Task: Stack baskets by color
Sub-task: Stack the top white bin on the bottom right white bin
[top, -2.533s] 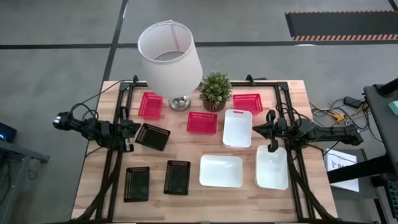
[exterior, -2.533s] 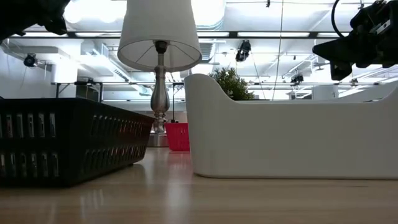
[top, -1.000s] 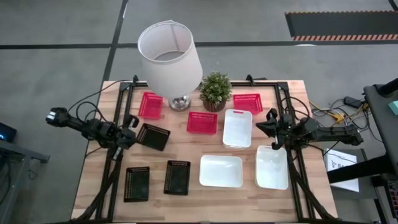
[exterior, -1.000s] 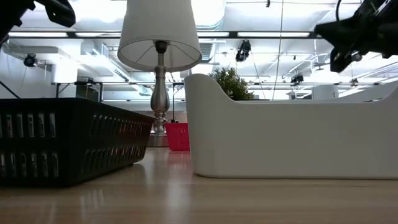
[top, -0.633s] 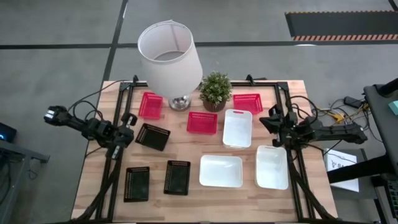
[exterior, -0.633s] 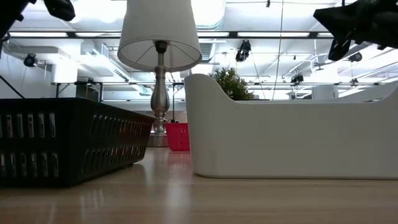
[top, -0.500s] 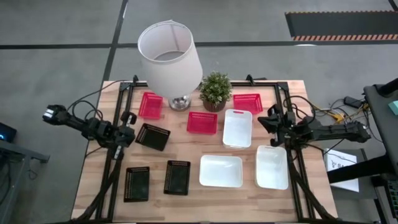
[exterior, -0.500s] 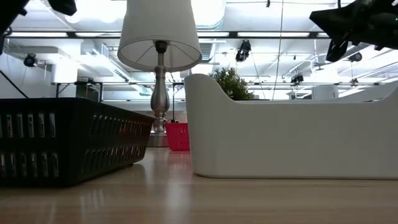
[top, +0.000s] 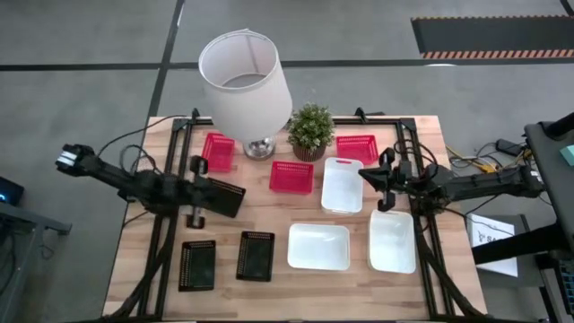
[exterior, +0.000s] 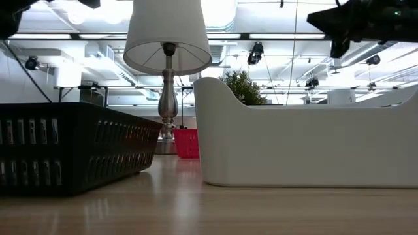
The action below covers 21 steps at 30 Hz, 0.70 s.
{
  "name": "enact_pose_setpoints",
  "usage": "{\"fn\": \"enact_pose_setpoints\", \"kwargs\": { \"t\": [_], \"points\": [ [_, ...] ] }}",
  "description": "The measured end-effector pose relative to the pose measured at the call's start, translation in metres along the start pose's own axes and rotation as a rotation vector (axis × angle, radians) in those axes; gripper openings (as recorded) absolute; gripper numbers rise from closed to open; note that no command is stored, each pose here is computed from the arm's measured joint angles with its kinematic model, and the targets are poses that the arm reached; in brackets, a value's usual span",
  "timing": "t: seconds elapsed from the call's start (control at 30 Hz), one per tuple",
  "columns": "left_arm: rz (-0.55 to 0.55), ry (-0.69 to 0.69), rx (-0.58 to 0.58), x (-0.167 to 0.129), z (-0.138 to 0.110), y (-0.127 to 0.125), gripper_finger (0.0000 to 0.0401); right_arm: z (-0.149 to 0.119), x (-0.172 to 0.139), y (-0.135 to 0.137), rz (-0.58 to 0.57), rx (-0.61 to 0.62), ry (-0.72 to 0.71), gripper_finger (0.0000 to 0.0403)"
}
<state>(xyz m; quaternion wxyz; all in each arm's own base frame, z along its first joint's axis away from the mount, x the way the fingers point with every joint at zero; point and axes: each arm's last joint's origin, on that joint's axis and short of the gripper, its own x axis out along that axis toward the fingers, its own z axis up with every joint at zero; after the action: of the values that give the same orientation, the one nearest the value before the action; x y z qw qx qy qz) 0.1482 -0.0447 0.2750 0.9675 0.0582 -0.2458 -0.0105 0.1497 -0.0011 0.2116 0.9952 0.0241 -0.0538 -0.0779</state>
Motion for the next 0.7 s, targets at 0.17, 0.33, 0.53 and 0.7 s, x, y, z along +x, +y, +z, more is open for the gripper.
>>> {"fn": "enact_pose_setpoints", "kwargs": {
  "t": [0.17, 0.33, 0.53, 0.7],
  "points": [
    [0.006, 0.075, 0.056, 0.012, -0.003, -0.002, 0.0, 0.004, 0.014, 0.003, 0.0, -0.015, 0.02, 0.0009],
    [0.116, 0.154, 0.143, 0.018, -0.009, 0.001, 0.0, 0.002, 0.03, 0.013, 0.028, -0.03, 0.095, 0.0009],
    [0.147, 0.179, 0.275, 0.021, -0.009, 0.001, 0.0, 0.003, 0.055, 0.037, 0.04, -0.05, 0.172, 0.0009],
    [0.143, 0.175, 0.358, 0.021, -0.007, 0.001, 0.0, 0.006, 0.075, 0.062, 0.044, -0.069, 0.304, 0.0009]
  ]
}}
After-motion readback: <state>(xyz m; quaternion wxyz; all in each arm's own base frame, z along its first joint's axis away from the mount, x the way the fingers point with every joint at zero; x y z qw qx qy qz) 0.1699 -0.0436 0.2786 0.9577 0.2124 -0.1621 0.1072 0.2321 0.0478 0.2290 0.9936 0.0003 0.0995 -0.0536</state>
